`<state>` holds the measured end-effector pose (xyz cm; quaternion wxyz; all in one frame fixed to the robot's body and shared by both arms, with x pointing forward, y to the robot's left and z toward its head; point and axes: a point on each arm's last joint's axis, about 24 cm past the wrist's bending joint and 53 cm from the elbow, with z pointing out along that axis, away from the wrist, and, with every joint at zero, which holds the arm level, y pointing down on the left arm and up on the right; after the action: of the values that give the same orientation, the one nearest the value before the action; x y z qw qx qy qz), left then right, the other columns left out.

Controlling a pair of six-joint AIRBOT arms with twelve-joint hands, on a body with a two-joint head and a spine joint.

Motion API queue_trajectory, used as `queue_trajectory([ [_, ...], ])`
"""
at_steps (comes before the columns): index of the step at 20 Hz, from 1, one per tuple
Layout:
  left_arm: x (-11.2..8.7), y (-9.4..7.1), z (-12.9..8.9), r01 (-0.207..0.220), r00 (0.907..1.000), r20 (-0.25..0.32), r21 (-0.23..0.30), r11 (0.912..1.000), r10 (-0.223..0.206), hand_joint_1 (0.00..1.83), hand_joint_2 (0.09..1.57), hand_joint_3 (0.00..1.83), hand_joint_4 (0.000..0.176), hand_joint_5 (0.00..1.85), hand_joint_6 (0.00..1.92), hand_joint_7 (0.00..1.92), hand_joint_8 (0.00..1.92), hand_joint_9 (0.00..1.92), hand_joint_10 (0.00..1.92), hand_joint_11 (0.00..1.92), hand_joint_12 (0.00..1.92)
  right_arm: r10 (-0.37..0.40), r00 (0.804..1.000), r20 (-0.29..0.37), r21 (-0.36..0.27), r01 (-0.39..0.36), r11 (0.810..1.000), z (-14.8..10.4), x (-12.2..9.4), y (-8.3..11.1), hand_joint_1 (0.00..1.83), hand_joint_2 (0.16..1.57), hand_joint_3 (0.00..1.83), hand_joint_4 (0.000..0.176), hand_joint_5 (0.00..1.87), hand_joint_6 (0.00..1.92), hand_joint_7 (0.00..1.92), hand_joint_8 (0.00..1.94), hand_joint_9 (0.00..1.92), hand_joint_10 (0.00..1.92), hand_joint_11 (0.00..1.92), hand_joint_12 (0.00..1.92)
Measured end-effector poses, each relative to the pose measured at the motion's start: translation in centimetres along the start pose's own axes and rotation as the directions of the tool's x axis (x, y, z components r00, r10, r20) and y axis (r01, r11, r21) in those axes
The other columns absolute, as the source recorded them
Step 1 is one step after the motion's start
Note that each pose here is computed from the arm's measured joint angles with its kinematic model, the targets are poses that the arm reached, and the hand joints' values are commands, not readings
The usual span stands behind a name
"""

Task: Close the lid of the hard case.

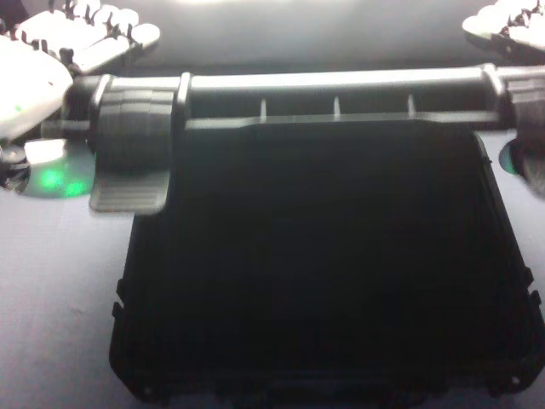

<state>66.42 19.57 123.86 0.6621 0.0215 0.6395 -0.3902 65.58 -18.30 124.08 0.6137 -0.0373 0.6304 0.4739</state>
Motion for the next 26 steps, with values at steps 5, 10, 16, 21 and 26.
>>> queue_trajectory([
  [5,0.6,-0.7,-2.7,-0.015,0.9993,-0.035,0.006,0.9999,0.015,0.0,1.15,0.0,0.0,0.06,0.0,0.06,0.01,0.05,0.01,0.04,0.02,0.007,0.999,-0.042,0.003,-0.007,1.0,-1.4,1.5,0.2,0.3,1.31,0.0,0.0,0.02,0.0,0.0,0.0,0.0,0.0,0.0,0.16],
  [10,1.7,-0.6,-5.4,-0.01,0.9979,-0.065,-0.011,0.9999,0.009,0.0,1.12,0.0,0.0,0.02,0.0,0.01,0.0,0.04,0.0,0.02,0.01,0.044,0.995,-0.089,0.05,-0.039,0.998,-2.8,3.3,-1.0,0.23,1.22,0.0,0.0,0.03,0.0,0.05,0.01,0.02,0.01,0.01,0.08],
  [16,2.2,1.1,-6.9,-0.003,0.9973,-0.073,-0.072,0.9974,-0.002,0.0,1.16,0.01,0.0,0.03,0.01,0.02,0.0,0.02,0.0,0.02,0.01,0.083,0.993,-0.086,0.113,-0.073,0.991,-4.9,3.9,-2.5,0.23,1.19,0.0,0.0,0.06,0.01,0.07,0.01,0.05,0.01,0.04,0.1],
  [21,1.7,2.1,-8.3,0.001,0.9977,-0.067,-0.117,0.9931,-0.009,0.0,1.17,0.01,0.0,0.02,0.0,0.01,0.0,0.03,0.01,0.01,0.01,0.097,0.994,-0.04,0.163,-0.089,0.982,-6.3,2.6,-3.8,0.24,1.16,0.0,0.0,0.05,0.0,0.05,0.01,0.05,0.01,0.02,0.08],
  [26,0.3,2.1,-9.2,0.008,0.9998,-0.014,-0.126,0.992,-0.01,0.0,1.15,0.0,0.0,0.01,0.0,0.02,0.0,0.02,0.0,0.0,0.0,0.106,0.994,-0.019,0.136,-0.102,0.985,-6.9,2.3,-2.9,0.19,1.15,0.0,0.0,0.04,0.0,0.04,0.01,0.01,0.0,0.0,0.02],
])
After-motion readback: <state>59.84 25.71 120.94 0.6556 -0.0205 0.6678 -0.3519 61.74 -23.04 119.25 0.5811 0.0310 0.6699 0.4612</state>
